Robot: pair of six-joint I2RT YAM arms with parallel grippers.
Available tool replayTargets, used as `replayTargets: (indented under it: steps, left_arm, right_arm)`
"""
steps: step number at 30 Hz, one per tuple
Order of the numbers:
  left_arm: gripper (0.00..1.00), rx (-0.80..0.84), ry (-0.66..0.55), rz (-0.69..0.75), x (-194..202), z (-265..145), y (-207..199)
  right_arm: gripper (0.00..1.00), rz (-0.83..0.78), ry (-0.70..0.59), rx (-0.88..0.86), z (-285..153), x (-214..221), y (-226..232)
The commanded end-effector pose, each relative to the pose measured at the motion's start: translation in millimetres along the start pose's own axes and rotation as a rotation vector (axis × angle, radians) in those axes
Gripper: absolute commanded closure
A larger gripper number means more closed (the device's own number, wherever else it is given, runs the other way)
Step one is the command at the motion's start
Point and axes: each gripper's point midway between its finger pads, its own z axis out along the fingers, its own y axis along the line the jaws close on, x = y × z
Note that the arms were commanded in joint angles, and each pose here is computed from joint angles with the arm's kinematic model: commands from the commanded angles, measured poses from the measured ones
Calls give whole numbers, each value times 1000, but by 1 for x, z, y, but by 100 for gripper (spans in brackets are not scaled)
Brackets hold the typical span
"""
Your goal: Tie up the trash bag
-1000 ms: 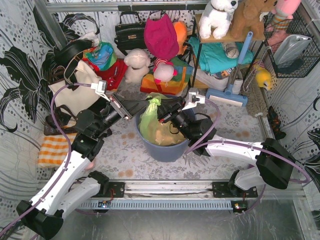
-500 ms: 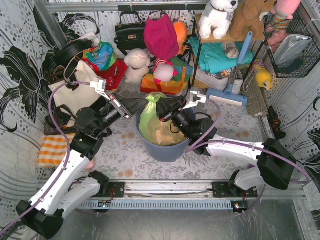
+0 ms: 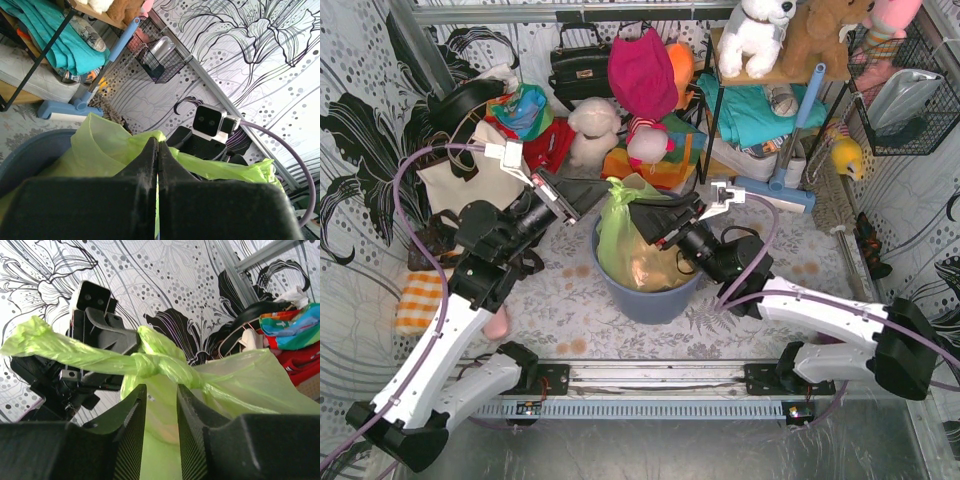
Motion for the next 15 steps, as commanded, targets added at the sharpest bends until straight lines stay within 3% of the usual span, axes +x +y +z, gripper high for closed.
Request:
replayTargets:
  steps: [1,8,15]
  left_arm:
    - [100,34,-32,90,-17,3,-16]
    - [100,120,10,149,-21,11,-38]
    - [100,210,42,186,-26,13,-64]
  right_arm:
    - [68,6,39,28,-16,-4,2]
    - [62,-76,70,56,-35,-24,8]
    - [51,-203,87,-10,-19,-42,30]
